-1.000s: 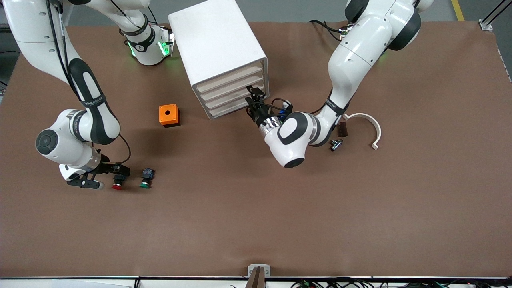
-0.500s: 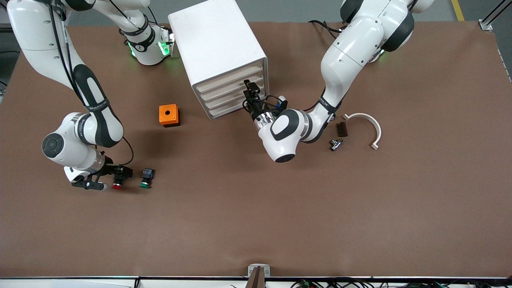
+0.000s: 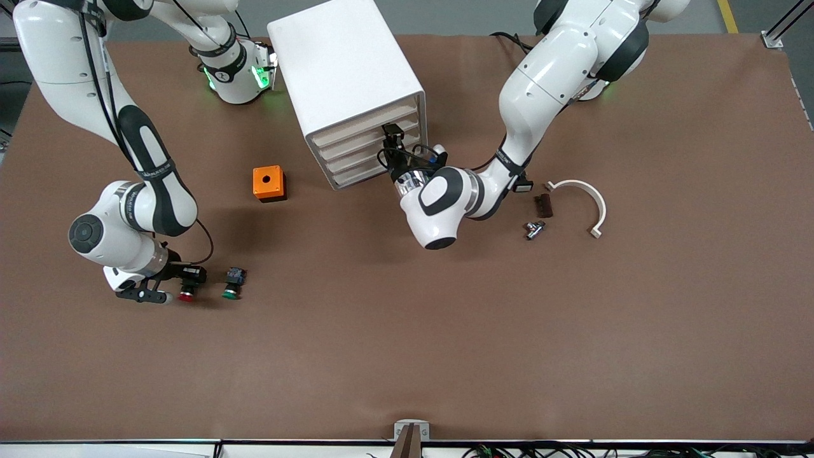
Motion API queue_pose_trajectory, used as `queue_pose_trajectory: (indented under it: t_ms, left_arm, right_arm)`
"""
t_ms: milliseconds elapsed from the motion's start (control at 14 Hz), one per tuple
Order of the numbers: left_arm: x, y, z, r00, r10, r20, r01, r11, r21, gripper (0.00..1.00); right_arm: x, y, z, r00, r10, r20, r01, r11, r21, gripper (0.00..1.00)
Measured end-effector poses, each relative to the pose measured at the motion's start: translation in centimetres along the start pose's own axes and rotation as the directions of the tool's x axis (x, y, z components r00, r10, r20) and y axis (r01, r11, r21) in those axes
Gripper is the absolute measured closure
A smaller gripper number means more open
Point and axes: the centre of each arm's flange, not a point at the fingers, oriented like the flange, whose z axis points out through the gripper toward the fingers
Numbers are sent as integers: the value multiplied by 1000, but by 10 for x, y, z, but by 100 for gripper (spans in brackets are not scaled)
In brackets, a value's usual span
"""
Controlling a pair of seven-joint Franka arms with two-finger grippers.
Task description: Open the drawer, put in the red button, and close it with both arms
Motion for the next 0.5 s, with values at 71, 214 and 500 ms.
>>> queue_pose_trajectory:
  t_ms: [71, 214, 500]
  left_arm:
    - [0, 1, 3, 1000, -2, -4, 2, 1000, 2, 70]
    - [1, 4, 5, 1000, -6, -5, 6, 1000, 5, 76]
    - [4, 8, 1, 1000, -15, 0, 15, 1000, 2, 86]
  right_arm:
    - [0, 0, 0, 1000, 0, -1, 0, 1000, 0, 59]
    - [2, 0, -2, 1000, 0, -6, 0, 1000, 0, 59]
    - [9, 0, -10, 1000, 1, -18, -1, 1000, 1, 59]
